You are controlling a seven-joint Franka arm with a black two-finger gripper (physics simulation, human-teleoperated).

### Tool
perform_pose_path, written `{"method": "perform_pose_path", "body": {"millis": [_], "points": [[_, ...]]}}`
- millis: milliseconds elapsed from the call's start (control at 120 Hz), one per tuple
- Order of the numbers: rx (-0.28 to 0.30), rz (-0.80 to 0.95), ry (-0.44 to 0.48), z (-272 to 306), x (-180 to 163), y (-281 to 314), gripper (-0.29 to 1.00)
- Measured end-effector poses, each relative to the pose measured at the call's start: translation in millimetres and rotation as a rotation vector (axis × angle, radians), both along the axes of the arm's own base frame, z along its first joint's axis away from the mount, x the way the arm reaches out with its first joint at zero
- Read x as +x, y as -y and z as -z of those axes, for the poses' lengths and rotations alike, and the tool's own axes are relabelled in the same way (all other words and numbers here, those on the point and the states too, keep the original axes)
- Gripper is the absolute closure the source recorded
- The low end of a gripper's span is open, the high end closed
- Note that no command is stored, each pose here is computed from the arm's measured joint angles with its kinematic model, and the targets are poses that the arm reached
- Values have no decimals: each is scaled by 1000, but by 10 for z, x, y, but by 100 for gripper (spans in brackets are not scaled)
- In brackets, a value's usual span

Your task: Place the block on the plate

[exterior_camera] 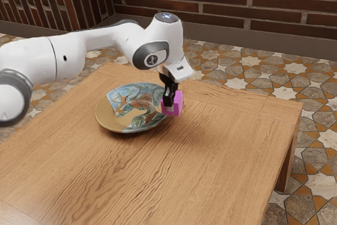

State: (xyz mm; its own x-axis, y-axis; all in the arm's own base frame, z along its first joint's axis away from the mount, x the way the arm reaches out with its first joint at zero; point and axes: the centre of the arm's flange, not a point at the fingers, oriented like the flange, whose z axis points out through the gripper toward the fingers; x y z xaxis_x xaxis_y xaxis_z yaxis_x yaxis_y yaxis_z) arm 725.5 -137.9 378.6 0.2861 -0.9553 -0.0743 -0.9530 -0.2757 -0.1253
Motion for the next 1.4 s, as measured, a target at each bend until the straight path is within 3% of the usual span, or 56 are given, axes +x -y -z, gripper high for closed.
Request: {"method": "perform_pose_path", "body": {"millis": [150,400,533,675,867,1008,1158,1400], "points": [[65,-135,-23,1,-195,-728,31],[-29,-329,-75,580,-107,-1765,30],[-56,-356,-69,748,-71,-1904,30],[-69,-364,-49,696,-52,-1912,16],[-63,-399,2,169,-194,-1864,7],[-56,-528,-13,-159,-667,-1911,3],[-77,-642,-8,-566,-1085,-1787,2],[-137,-787,5,-1356,-1280,-1672,1]]}}
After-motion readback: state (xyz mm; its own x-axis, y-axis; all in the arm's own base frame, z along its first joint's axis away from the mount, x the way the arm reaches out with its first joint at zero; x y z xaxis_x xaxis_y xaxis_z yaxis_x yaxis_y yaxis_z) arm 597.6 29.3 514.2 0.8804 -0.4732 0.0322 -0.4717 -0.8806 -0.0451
